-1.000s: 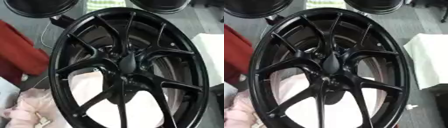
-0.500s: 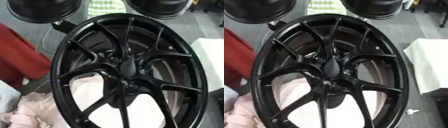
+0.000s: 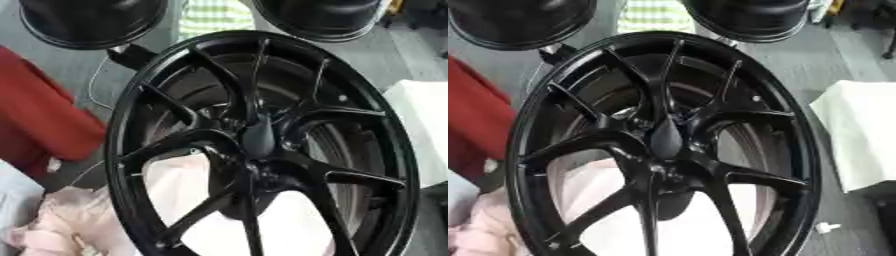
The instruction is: Pull the pin out of the wheel hub.
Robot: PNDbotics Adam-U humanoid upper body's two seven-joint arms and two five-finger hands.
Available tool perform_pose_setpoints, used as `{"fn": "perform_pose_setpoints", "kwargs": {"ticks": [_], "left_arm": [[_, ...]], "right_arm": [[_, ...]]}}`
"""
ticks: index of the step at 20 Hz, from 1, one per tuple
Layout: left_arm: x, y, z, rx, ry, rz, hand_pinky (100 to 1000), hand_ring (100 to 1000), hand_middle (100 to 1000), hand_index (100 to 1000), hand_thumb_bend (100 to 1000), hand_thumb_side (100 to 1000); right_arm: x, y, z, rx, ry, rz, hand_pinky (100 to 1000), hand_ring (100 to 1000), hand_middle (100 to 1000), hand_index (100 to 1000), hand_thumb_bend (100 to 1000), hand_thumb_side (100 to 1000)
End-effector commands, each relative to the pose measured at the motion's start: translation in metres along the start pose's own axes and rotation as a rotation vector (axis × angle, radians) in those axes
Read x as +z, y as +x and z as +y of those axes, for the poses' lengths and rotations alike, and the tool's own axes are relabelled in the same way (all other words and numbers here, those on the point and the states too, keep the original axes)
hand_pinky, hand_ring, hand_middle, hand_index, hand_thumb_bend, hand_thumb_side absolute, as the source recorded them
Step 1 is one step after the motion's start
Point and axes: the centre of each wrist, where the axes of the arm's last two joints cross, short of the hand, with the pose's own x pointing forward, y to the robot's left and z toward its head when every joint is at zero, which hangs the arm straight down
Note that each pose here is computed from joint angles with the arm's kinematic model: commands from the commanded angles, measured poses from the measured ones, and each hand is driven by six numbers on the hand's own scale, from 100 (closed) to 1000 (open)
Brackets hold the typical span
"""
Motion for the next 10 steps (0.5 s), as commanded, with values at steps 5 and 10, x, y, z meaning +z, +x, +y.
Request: {"fn": "perform_pose_setpoints", "kwargs": {"ticks": [5, 10], "left_arm": [[0.000, 0.007, 0.007, -0.021, 0.009, -0.016, 710, 593, 494, 647, 100, 845], [-0.002, 0.008, 0.005, -0.016, 0.003, -0.025, 709, 592, 494, 647, 100, 843]], "right_arm": [[0.001, 0.078, -0.022, -0.061, -0.161, -0.144, 935, 1000, 917, 927, 100, 100], [0.041, 0.147, -0.034, -0.239, -0.152, -0.386, 904, 1000, 803, 847, 100, 295]]}}
